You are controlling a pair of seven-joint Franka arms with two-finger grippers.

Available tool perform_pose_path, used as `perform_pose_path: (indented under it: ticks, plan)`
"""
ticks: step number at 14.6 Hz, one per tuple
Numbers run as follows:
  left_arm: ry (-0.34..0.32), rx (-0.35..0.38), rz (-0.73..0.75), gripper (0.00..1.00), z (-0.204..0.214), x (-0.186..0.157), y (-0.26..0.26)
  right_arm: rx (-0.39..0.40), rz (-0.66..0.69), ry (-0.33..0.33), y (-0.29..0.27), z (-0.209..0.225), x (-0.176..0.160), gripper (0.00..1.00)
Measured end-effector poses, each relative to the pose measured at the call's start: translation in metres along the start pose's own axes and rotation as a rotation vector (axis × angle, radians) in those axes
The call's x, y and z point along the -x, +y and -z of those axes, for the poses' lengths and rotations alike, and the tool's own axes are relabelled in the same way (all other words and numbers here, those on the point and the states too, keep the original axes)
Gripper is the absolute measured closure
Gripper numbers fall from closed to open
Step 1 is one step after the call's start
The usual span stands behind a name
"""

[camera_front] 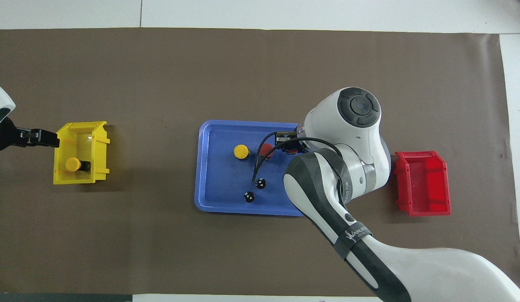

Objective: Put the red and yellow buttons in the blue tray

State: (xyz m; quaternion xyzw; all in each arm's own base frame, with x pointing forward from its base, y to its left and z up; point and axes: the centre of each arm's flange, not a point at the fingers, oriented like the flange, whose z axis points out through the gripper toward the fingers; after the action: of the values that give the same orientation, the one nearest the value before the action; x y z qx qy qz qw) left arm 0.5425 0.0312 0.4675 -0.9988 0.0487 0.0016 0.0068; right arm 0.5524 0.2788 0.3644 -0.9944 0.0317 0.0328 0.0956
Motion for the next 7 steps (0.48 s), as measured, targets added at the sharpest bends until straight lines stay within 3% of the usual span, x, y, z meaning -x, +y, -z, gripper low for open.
perform_pose_path:
  ticks: [3, 5, 7]
  plan:
    - [-0.01, 0.002, 0.016, 0.38, -0.035, 0.007, 0.006, 0.014, -0.006, -0.026, 0.004, -0.016, 0.002, 0.59]
    - [-0.008, 0.002, 0.021, 0.38, -0.052, 0.012, 0.007, 0.017, -0.007, -0.031, 0.005, -0.019, 0.002, 0.55]
    - [-0.008, 0.002, 0.024, 0.38, -0.067, 0.017, 0.008, 0.016, -0.006, -0.027, 0.004, -0.018, 0.001, 0.38]
